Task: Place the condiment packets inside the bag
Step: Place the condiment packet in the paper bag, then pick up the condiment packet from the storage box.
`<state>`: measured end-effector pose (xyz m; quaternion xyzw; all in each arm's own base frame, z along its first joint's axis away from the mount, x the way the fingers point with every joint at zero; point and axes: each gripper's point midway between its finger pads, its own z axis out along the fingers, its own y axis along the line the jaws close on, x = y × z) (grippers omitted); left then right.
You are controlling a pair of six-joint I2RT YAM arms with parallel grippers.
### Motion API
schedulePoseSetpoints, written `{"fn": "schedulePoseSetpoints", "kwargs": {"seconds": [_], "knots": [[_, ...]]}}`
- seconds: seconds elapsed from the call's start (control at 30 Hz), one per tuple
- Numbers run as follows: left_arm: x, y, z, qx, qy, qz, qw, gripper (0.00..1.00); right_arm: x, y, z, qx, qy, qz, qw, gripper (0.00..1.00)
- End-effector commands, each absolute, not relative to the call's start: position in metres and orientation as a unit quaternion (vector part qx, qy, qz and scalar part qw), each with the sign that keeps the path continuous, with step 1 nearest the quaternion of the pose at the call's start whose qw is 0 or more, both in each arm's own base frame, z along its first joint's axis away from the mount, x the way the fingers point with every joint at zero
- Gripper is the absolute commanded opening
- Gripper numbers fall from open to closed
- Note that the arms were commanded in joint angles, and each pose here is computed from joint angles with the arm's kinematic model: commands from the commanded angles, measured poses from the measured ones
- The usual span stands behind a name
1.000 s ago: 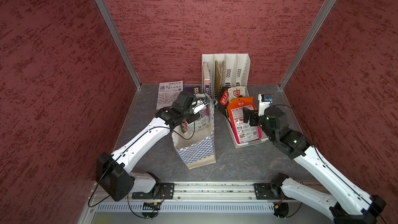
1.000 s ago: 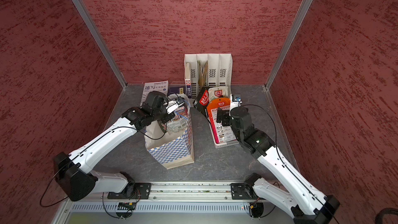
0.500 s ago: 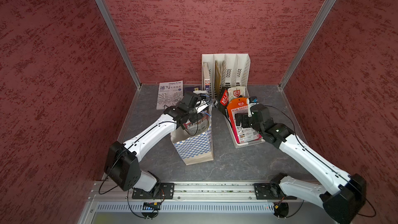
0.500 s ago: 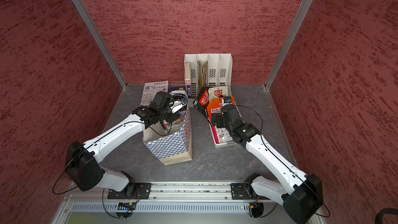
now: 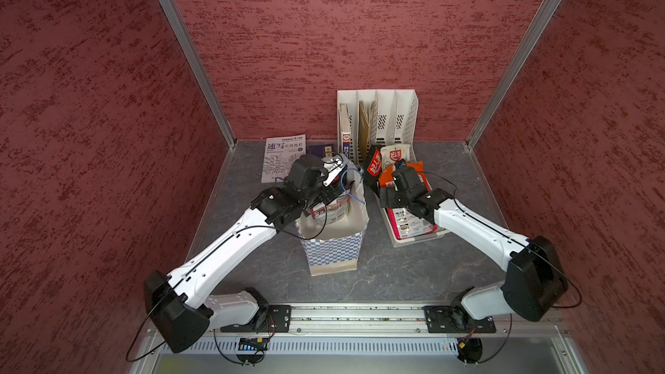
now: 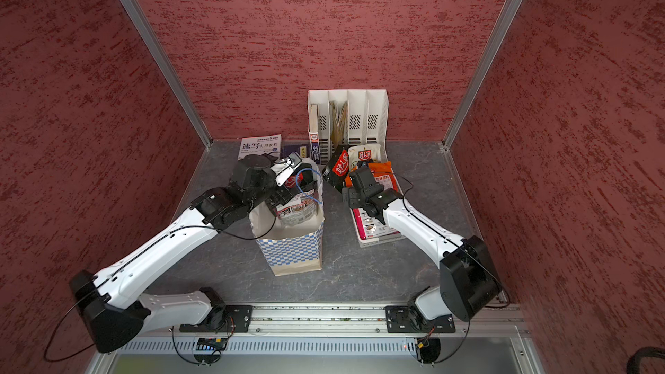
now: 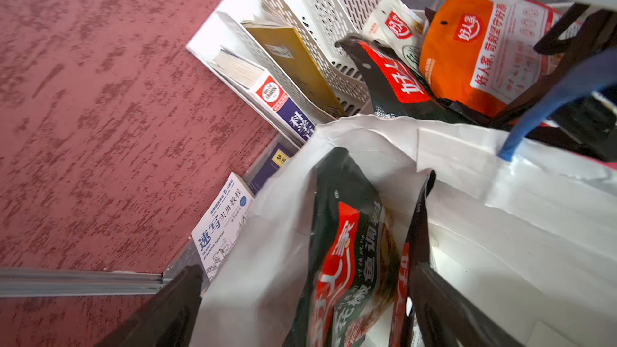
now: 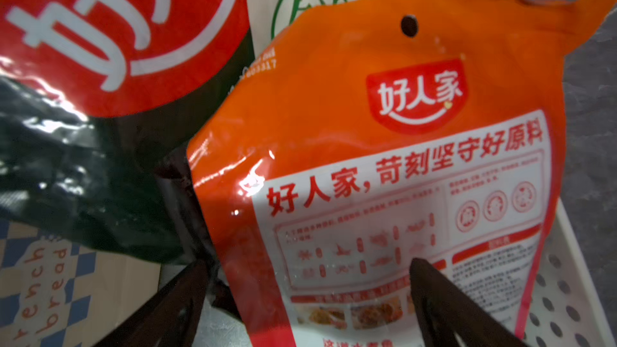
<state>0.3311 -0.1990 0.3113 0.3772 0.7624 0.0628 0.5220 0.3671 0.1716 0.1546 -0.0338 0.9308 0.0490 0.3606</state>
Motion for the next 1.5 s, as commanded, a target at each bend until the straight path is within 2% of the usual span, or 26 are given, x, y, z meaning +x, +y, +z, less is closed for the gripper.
{"fn": "schedulePoseSetpoints", "kwargs": {"seconds": [0.0,0.17,0.27,0.4,0.53,0.73,0.97,1.2,1.47], "knots": [[0.326,-0.183,0.309,0.336,0.779,0.071,0.524,1.00,0.384,0.165,0.159,-0.020,0.924,0.016,0.381,0.95],[0.311,-0.167,0.314,0.312,0.785,0.069,0.531,1.00,0.387,0.156,0.145,-0.016,0.927,-0.016,0.373,0.78],[0.301,-0.159,0.322,0.294,0.784,0.056,0.544,1.00,0.388,0.152,0.141,-0.012,0.927,-0.031,0.373,0.64],[0.287,-0.152,0.339,0.272,0.779,0.029,0.564,1.00,0.385,0.141,0.149,0.001,0.921,-0.049,0.385,0.36],[0.277,-0.152,0.361,0.252,0.777,-0.010,0.577,1.00,0.377,0.131,0.178,0.018,0.905,-0.041,0.423,0.01],[0.263,-0.170,0.391,0.243,0.764,-0.101,0.589,1.00,0.351,0.118,0.225,0.013,0.873,-0.005,0.487,0.00],[0.251,-0.225,0.409,0.310,0.734,-0.225,0.561,1.00,0.304,0.126,0.283,-0.084,0.806,0.082,0.580,0.00],[0.241,-0.252,0.418,0.412,0.657,-0.217,0.593,1.00,0.231,0.145,0.340,-0.261,0.715,0.147,0.632,0.00],[0.241,-0.286,0.402,0.561,0.582,-0.179,0.561,1.00,0.173,0.170,0.369,-0.399,0.622,0.204,0.642,0.00]]}}
